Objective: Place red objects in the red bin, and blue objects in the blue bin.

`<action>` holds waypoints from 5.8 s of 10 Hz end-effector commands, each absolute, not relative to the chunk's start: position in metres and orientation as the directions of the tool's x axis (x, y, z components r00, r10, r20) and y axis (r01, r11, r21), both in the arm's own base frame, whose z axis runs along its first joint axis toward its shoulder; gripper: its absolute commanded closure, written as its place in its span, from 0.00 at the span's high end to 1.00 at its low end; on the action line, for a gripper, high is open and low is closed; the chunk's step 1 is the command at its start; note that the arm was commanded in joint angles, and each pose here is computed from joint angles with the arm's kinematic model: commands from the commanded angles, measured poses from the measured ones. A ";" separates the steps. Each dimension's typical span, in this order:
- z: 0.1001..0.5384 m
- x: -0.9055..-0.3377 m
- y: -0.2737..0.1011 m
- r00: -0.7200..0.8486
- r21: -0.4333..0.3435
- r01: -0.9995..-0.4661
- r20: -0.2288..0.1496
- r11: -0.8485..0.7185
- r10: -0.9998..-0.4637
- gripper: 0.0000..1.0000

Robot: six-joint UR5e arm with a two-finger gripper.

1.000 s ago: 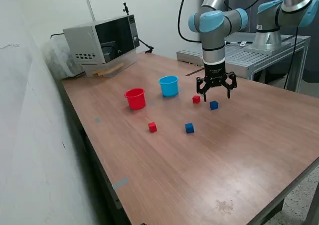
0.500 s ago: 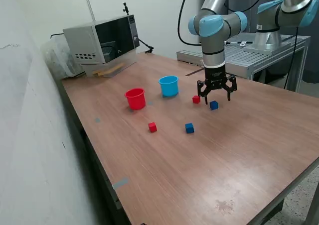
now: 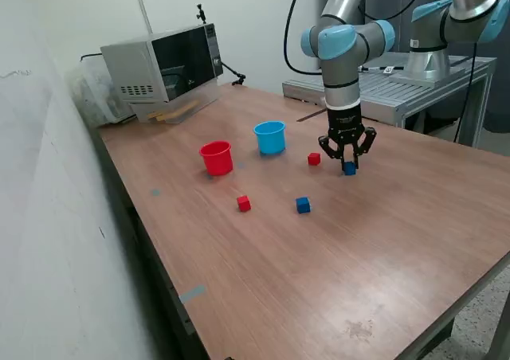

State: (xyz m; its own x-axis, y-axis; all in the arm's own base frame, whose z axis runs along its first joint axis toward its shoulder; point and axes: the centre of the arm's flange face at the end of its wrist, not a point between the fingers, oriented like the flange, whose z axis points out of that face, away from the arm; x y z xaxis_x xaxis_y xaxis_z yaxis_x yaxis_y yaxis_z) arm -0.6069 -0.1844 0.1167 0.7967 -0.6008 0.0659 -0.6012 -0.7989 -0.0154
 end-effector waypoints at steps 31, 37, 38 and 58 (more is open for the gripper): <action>0.235 -0.619 -0.140 0.337 -0.008 -0.941 -0.115 -0.338 -0.934 1.00; 0.260 -0.616 -0.326 0.027 0.117 -0.993 -0.014 -0.028 -1.000 1.00; 0.250 -0.624 -0.338 -0.060 0.114 -0.992 -0.005 0.059 -0.998 1.00; 0.113 -0.758 -0.239 -0.425 0.105 -0.901 -0.020 0.421 -0.905 1.00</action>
State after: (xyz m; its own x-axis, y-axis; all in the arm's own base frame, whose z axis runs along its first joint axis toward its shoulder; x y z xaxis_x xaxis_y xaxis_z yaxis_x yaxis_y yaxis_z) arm -0.7536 -0.2488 0.1174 -0.4133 -0.9104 -0.0202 -0.9066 0.4093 0.1030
